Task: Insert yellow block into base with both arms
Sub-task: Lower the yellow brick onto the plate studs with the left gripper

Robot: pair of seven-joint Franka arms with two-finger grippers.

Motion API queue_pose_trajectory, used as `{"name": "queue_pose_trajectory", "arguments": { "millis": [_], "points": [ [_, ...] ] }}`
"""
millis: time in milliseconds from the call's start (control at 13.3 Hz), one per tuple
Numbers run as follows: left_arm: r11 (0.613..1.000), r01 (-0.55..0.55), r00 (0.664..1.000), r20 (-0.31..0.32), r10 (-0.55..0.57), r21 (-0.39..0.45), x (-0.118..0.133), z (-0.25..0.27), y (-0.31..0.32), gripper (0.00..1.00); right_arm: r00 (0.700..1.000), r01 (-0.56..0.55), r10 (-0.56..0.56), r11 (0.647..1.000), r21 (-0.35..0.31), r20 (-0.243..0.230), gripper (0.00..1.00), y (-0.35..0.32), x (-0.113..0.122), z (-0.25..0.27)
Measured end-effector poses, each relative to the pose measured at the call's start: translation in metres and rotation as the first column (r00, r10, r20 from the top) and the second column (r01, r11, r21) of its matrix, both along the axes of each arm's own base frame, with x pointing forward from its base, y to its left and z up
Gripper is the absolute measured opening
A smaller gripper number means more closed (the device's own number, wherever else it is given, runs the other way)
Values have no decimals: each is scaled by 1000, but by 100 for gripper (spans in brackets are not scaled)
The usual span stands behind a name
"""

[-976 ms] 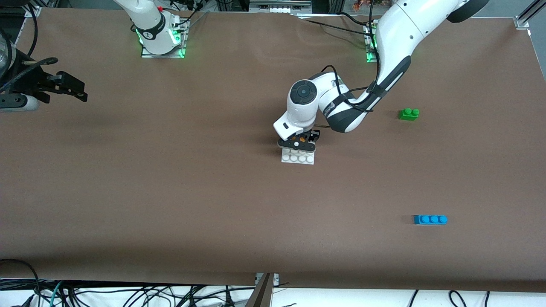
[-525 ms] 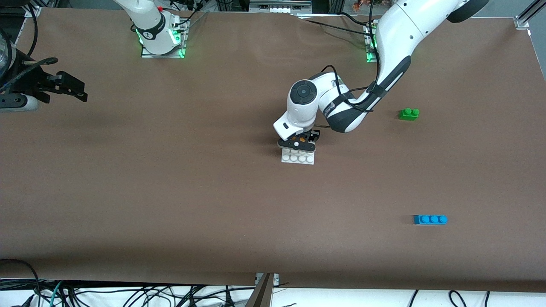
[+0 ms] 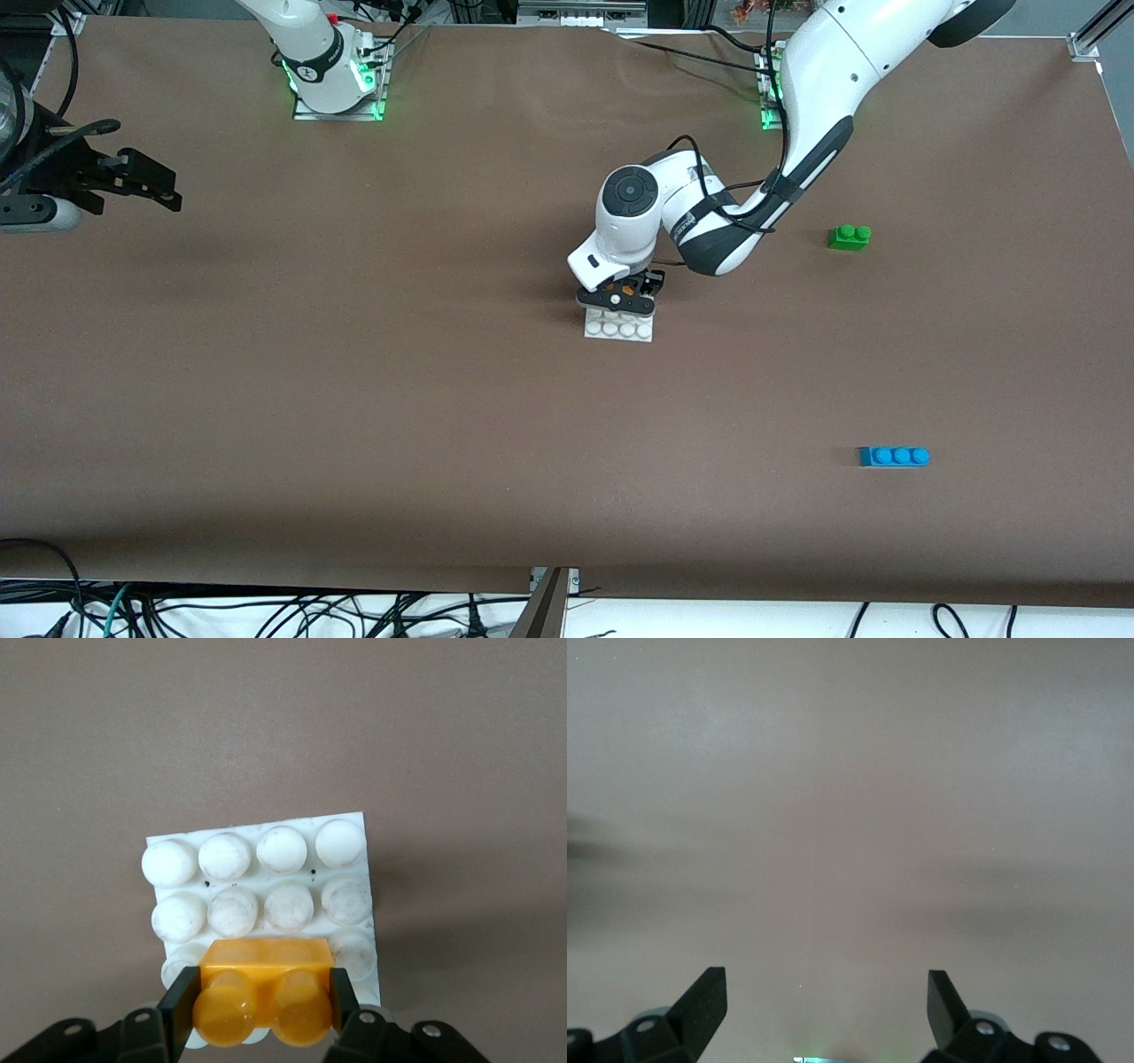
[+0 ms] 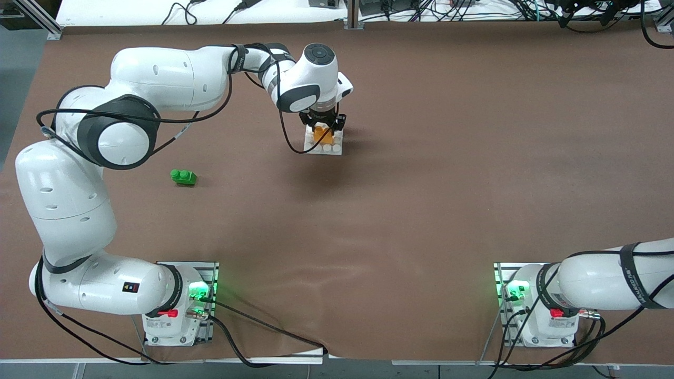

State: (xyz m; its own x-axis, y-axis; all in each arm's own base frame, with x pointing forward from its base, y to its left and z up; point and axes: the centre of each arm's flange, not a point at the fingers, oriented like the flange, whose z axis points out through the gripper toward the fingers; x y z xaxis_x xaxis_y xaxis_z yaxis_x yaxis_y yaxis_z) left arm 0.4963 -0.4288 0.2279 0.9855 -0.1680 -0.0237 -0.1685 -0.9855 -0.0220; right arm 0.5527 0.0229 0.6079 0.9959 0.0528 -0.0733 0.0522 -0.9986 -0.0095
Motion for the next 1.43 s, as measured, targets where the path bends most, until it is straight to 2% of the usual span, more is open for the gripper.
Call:
{"name": "queue_pose_trajectory", "arguments": {
  "millis": [1351,1426],
  "points": [
    [1000,-5,1000,-2,5,-31,1,-13,0,63,1000,0,0,1000,0,0,100,0,0,0],
    [1000,-6,1000,-2,6,-31,1,-13,0,66,1000,0,0,1000,0,0,100,0,0,0]
  ]
}}
